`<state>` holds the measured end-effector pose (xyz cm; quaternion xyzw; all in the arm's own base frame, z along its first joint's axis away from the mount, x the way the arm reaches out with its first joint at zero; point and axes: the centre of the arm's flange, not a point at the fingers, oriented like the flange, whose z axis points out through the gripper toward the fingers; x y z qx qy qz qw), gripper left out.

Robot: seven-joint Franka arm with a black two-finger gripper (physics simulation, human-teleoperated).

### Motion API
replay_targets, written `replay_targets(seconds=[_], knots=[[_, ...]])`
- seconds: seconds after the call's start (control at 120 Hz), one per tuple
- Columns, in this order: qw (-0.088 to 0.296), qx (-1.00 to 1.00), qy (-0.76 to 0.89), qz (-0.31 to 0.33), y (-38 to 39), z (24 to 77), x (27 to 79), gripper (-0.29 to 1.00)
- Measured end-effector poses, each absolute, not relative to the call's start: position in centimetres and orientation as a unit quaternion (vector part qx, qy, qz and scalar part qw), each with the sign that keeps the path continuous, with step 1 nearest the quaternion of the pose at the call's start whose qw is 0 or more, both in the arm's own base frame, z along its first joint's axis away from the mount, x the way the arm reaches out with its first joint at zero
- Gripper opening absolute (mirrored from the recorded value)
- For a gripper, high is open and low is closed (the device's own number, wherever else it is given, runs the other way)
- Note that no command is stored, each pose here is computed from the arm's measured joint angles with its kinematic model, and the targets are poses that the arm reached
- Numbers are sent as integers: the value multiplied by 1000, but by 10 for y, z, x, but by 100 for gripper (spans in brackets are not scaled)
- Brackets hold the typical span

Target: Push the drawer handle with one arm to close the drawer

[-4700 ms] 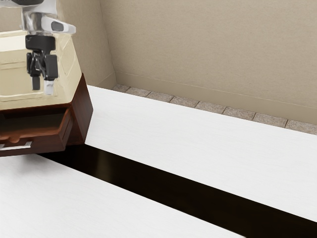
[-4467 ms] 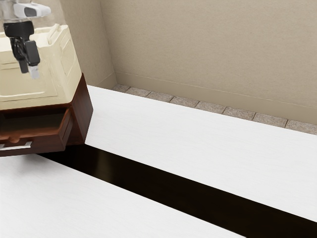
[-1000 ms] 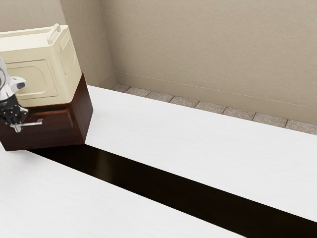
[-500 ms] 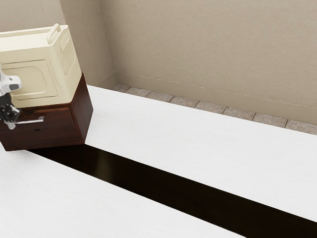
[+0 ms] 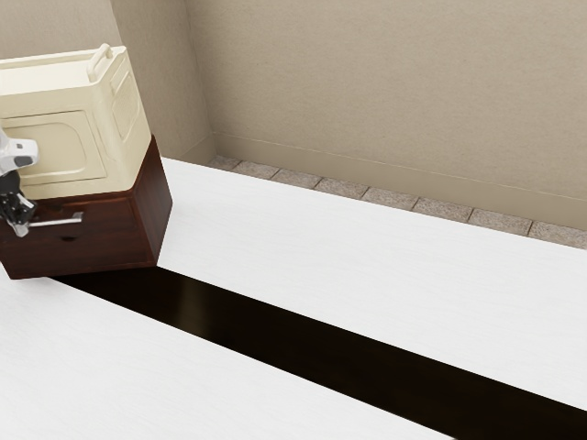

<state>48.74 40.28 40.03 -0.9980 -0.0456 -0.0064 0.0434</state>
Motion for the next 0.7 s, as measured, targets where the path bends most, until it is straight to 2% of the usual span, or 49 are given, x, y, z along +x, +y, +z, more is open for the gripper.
replay_targets(seconds=[0.242,0.3,0.333,0.383,0.433,0.492,0.55,0.592,0.7], knots=[[51,-999,12,12,384,394,508,-6],[52,-998,15,8,372,400,516,-13],[50,-999,9,-6,356,412,521,-8],[53,-998,18,-31,307,443,528,-8],[73,-994,43,-65,237,507,526,-6],[107,-987,65,-104,150,607,499,7],[121,-983,60,-121,102,700,459,21],[108,-987,56,-103,80,731,435,29],[48,-994,90,-42,24,754,403,46]])
